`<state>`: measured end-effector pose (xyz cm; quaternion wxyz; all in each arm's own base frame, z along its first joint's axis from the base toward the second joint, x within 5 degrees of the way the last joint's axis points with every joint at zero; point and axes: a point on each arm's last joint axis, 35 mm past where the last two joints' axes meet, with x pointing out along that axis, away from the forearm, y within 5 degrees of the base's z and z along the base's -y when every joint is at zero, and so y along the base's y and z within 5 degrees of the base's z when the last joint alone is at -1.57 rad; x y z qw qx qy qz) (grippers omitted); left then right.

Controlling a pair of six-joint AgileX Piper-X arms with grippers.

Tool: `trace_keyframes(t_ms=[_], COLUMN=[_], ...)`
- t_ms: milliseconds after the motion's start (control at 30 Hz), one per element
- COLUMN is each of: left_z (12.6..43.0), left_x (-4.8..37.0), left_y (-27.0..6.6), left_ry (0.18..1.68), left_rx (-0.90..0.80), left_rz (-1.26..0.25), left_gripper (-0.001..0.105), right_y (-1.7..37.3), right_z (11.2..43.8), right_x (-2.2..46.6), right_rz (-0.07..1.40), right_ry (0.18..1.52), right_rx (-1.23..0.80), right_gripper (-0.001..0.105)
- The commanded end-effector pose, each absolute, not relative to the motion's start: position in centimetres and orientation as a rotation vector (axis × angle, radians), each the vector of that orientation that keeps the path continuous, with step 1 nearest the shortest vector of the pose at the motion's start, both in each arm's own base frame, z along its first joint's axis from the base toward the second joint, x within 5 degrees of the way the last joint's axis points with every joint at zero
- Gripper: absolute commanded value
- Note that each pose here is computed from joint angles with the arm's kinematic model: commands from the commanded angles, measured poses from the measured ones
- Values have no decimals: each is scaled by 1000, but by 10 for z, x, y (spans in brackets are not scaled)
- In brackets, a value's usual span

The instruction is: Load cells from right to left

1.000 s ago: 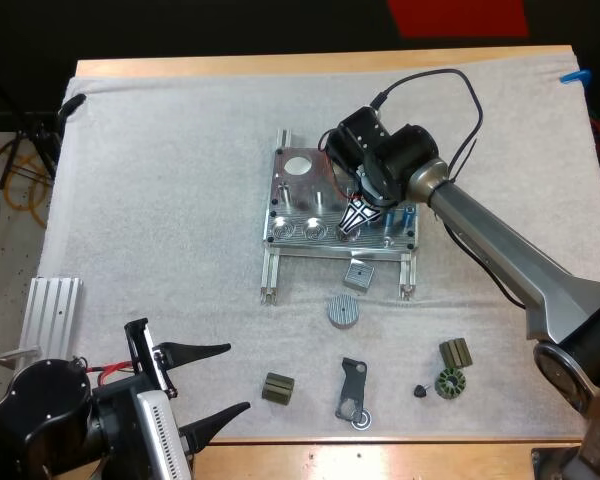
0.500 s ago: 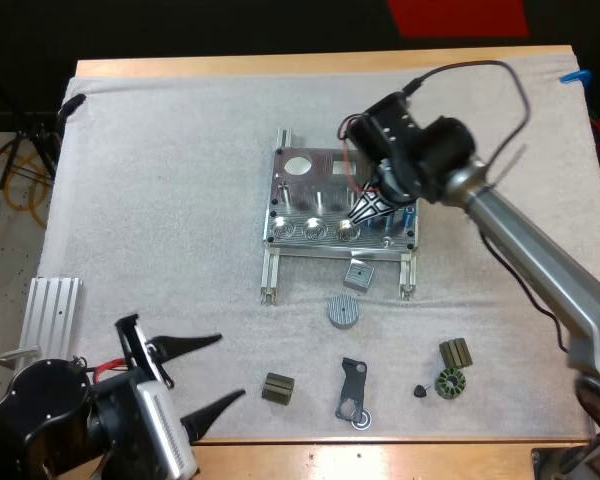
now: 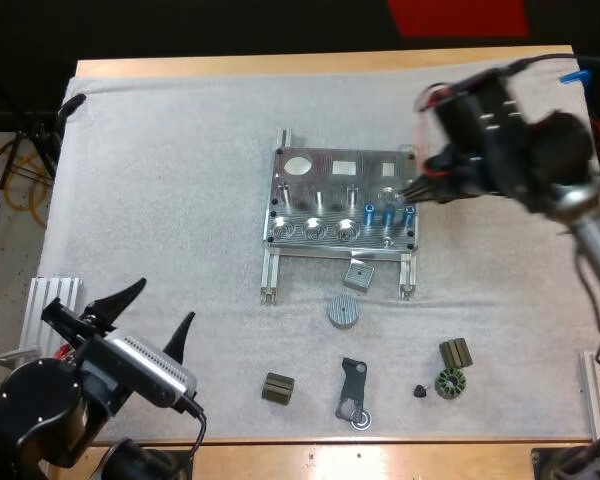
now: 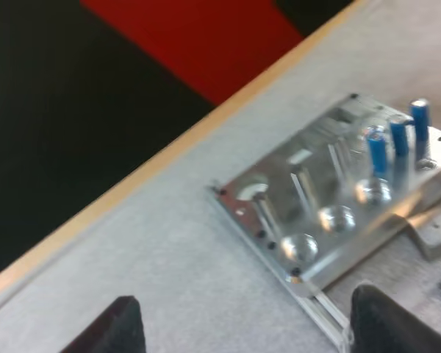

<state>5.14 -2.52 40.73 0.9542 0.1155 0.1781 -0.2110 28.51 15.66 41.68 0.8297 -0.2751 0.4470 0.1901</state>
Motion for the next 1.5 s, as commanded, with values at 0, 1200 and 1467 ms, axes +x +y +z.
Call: trace_keyframes(t_ms=[0, 1200, 1467], left_z=[411, 412, 402], left_x=[51, -39, -60], left_y=[-24, 31, 32], left_ry=[336, 92, 111], left_rx=[215, 107, -15], left_rz=[-391, -305, -250], left_gripper=[59, 59, 59], right_y=[137, -21, -31], right_z=[435, 429, 403], right_x=[273, -22, -52], right_rz=[356, -30, -39], right_ry=[920, 500, 426], right_rx=[-552, -276, -152], right_gripper=[44, 44, 44])
